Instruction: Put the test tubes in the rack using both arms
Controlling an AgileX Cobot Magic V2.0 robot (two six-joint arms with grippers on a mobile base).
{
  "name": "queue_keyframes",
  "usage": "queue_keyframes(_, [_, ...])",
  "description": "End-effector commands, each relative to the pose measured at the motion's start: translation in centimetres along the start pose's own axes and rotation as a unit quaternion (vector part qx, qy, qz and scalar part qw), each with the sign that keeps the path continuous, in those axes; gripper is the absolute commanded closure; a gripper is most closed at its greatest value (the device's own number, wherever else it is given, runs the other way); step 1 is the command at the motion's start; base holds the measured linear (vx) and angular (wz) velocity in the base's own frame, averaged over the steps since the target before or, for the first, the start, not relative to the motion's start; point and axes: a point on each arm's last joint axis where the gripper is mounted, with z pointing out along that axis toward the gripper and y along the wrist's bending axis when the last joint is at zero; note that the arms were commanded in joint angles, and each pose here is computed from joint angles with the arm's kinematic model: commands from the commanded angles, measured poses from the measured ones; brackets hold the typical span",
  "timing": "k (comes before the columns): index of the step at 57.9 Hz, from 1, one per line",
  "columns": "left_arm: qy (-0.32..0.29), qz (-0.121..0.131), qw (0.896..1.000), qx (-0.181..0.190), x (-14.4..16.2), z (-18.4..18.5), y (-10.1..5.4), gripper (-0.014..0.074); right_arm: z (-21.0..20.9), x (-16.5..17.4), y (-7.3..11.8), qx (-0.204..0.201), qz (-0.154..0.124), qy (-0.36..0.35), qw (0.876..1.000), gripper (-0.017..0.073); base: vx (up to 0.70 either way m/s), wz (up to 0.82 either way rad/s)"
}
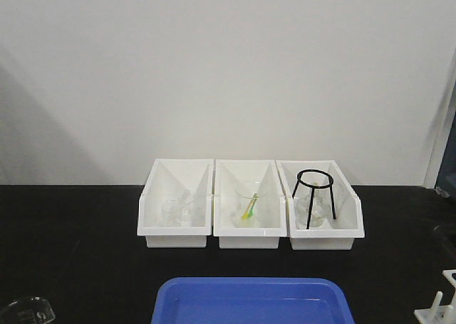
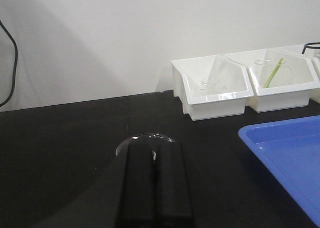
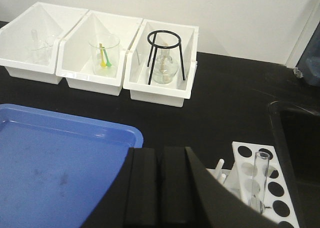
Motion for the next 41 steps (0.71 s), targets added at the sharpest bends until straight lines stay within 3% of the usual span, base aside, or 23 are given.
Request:
queue_keyframes(1, [-0.031,-0.007,0.999,0.009,0.15,-0.04,-0.14,0.0608,-0.53,-1.51,-0.23,0.014,0.004,-0.048,0.999,0.0566,0.00,0.00])
queue_keyframes(41, [-0.031,-0.007,0.999,0.009,0.15,-0.04,-0.14,0.0608,-0.53,-1.51,-0.23,0.014,0.004,-0.048,0.999,0.0566,0.00,0.00])
